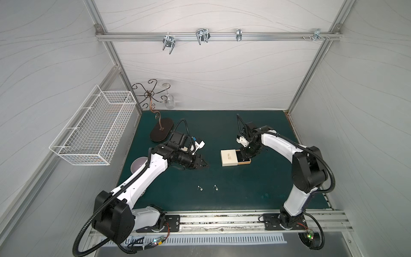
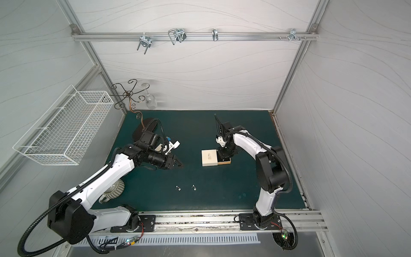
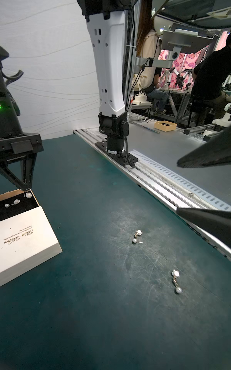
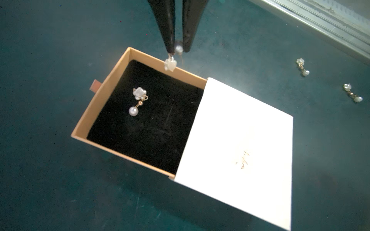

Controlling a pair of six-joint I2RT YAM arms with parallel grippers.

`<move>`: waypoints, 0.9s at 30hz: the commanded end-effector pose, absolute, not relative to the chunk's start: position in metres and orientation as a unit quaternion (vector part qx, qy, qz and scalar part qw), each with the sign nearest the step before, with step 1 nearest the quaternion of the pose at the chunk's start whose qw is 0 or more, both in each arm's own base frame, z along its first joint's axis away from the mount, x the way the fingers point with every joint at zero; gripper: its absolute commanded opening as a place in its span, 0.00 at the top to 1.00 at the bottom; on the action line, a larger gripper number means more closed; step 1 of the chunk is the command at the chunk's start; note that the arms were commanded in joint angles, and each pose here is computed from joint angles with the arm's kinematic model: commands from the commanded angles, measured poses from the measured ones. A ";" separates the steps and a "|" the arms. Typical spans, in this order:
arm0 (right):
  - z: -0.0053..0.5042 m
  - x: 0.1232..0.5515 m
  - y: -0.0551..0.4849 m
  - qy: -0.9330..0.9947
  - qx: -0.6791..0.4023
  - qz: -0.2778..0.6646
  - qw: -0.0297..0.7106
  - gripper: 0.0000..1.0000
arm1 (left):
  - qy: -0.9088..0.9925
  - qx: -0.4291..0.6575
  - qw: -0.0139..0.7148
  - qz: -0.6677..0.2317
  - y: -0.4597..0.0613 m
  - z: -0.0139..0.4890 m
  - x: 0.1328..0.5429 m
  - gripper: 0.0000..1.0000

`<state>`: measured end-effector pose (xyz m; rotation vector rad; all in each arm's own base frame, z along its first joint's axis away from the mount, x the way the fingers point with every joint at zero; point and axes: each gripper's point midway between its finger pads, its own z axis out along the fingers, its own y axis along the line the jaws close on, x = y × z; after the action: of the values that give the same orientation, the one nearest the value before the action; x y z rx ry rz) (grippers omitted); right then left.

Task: Place the earrings into the drawer-style jewelry box
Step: Insert the earring into the inner lining.

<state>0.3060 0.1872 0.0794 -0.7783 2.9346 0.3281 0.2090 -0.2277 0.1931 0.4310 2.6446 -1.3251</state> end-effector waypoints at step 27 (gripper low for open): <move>0.050 0.331 0.189 0.961 -0.266 0.080 -0.002 0.92 | 0.873 0.163 0.098 -0.449 -0.230 0.199 0.213 0.63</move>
<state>0.3316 0.1925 0.0499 -0.8133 3.0021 0.2631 0.2095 -0.2279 0.1926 0.4331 2.6408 -1.3250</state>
